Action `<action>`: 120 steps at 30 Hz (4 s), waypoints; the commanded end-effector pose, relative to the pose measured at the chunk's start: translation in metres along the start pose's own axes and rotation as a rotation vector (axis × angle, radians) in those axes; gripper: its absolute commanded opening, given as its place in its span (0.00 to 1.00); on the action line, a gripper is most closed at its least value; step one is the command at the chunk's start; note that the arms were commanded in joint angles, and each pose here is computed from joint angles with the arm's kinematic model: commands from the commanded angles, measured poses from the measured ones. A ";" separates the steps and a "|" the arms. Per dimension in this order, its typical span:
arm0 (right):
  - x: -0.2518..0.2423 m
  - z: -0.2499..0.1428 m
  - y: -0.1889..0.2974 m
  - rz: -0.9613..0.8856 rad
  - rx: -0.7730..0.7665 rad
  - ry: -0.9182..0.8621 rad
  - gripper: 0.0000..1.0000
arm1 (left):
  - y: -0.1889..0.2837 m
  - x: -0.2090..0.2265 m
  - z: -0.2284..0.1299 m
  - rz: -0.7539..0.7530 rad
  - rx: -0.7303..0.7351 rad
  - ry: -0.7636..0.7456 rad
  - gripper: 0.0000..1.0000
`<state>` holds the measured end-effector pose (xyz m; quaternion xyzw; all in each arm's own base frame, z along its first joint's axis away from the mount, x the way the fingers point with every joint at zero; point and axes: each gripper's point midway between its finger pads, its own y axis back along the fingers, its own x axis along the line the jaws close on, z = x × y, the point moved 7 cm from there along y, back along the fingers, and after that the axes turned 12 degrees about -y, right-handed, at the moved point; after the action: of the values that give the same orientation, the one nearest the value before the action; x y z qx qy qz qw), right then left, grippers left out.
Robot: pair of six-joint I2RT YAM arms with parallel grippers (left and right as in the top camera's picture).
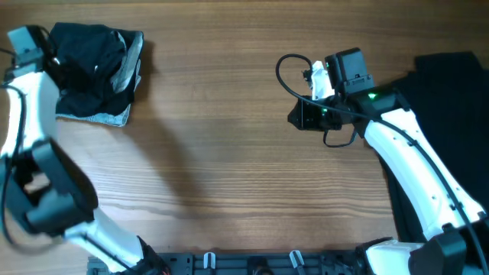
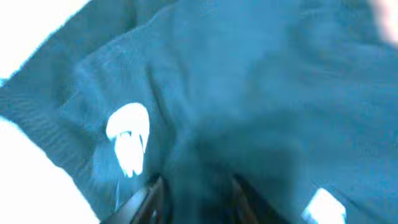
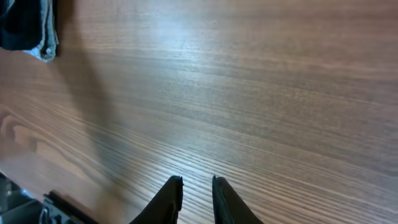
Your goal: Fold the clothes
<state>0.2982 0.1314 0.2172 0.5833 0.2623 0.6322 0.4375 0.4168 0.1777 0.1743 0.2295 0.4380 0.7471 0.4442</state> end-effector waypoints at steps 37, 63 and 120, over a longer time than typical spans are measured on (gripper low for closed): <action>-0.029 -0.105 0.127 0.003 -1.155 0.951 1.00 | 0.380 -0.019 -0.144 -0.325 -0.430 -0.395 1.00; -0.088 -0.125 0.033 0.007 -1.177 0.960 1.00 | 0.380 -0.019 -0.144 -0.325 -0.430 -0.395 1.00; -0.087 -0.125 0.033 0.007 -1.177 0.960 1.00 | 0.144 -0.033 -0.261 -0.512 -0.938 -0.377 1.00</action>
<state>0.1646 0.0623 0.1770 -0.0782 0.0423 0.8518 0.5163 0.1761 0.0021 0.1668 0.0258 0.0123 0.6826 0.7303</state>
